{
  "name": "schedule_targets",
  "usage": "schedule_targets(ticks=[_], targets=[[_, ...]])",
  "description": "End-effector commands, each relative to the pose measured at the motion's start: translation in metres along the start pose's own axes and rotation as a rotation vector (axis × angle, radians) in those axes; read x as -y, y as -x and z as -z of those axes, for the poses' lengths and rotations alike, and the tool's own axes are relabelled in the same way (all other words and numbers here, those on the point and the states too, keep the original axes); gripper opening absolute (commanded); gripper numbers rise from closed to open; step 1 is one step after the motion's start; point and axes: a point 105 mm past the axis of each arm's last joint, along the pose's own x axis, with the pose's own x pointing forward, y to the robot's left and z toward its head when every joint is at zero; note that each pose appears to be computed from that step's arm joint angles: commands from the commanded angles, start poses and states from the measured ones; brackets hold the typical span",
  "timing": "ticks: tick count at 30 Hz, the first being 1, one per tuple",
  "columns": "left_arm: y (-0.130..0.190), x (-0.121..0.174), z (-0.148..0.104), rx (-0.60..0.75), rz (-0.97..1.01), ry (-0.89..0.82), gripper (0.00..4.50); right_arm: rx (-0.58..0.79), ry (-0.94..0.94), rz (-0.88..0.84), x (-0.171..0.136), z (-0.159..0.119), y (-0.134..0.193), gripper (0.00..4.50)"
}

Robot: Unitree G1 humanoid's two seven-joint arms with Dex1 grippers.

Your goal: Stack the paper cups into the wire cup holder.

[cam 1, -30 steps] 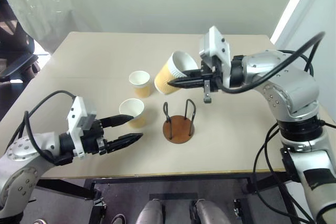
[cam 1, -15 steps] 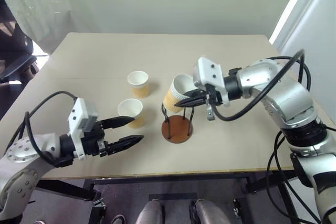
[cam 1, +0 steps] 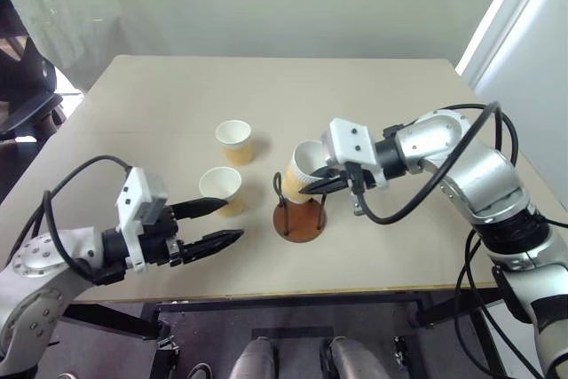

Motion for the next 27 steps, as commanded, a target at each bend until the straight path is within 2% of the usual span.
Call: schedule_targets(ticks=[1, 4, 9, 18, 23, 27], targets=[[0.003, 0.0, -0.024, 0.08, -0.011, -0.066, 3.58, 0.002, 0.052, -0.005, -0.003, -0.004, -0.001, 0.05], [0.009, 0.001, -0.05, 0.189, 0.0, -0.087, 3.58, -0.001, 0.056, -0.006, -0.005, -0.002, -0.002, 0.05], [0.021, 0.014, -0.075, 0.264, 0.059, -0.101, 3.58, -0.009, 0.055, -0.007, -0.005, 0.003, -0.003, 0.05], [0.024, 0.017, -0.048, 0.209, 0.012, -0.085, 3.58, -0.014, 0.061, -0.02, -0.004, 0.008, -0.005, 0.05], [0.024, 0.016, -0.043, 0.205, 0.004, -0.08, 3.58, -0.013, 0.08, -0.025, -0.003, 0.006, -0.007, 0.05], [0.025, 0.015, -0.041, 0.198, -0.002, -0.077, 3.58, -0.008, 0.091, -0.02, -0.001, 0.003, -0.009, 0.98]])
